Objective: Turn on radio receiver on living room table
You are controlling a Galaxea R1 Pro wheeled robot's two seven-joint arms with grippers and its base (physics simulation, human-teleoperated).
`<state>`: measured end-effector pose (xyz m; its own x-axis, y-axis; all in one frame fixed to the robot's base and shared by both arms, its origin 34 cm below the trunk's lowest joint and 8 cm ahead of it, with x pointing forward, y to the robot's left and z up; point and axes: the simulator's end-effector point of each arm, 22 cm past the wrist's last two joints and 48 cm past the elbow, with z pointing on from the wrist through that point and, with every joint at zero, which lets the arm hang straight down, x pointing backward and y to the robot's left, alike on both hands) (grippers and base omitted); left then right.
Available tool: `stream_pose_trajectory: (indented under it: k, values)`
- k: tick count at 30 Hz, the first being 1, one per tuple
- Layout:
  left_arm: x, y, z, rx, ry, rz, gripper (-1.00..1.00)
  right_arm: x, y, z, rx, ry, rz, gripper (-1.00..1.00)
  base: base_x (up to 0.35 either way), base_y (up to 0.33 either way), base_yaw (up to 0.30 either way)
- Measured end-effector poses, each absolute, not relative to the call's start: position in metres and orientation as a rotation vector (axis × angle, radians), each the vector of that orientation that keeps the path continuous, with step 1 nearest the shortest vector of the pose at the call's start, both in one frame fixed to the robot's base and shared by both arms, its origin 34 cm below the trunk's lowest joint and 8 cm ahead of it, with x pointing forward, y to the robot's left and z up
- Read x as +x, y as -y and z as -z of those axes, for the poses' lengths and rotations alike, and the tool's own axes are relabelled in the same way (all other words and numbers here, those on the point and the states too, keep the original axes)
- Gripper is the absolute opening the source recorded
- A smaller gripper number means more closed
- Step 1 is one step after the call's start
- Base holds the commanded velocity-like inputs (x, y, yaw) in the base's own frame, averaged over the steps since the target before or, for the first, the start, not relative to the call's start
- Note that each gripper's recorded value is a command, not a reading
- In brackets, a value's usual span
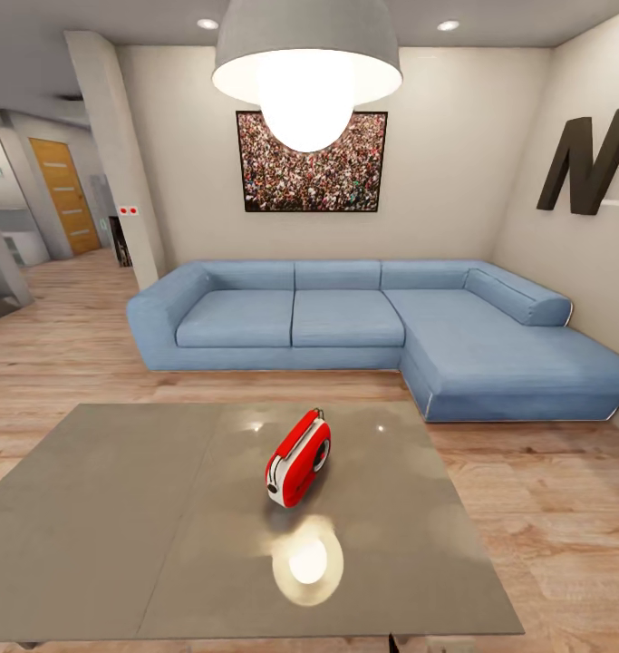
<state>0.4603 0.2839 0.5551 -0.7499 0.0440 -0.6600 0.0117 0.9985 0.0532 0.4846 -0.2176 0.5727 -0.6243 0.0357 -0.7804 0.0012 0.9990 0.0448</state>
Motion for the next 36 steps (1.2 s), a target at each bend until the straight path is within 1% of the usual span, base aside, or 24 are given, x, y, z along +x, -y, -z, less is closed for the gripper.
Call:
stream_pose_trajectory:
  k: [2,3,6,14,21,28,36]
  values:
    - [0.477,-0.283,-0.57,0.037,-2.374,-0.058,1.0,0.492,0.218,-0.581,0.027,-2.21,-0.049,1.0,0.0,0.0,0.0]
    - [0.5,-0.281,-0.594,0.037,-2.306,-0.055,1.0,0.51,0.218,-0.6,0.027,-2.149,-0.049,1.0,0.0,0.0,0.0]
    - [0.52,-0.279,-0.617,0.036,-2.244,-0.054,1.0,0.531,0.218,-0.625,0.026,-2.079,-0.048,1.0,0.0,0.0,0.0]
    - [0.548,-0.279,-0.655,0.038,-2.147,-0.056,1.0,0.574,0.221,-0.687,0.029,-1.965,-0.045,1.0,0.0,0.0,0.0]
    - [0.551,-0.279,-0.66,0.038,-2.134,-0.056,1.0,0.598,0.224,-0.732,0.033,-1.924,-0.044,1.0,0.0,0.0,0.0]
    - [0.552,-0.28,-0.661,0.038,-2.13,-0.058,1.0,0.602,0.219,-0.743,0.023,-1.913,-0.054,1.0,0.0,0.0,0.0]
    - [0.553,-0.279,-0.663,0.039,-2.123,-0.056,1.0,0.603,0.204,-0.746,-0.082,-1.905,-0.032,1.0,0.0,0.0,0.0]
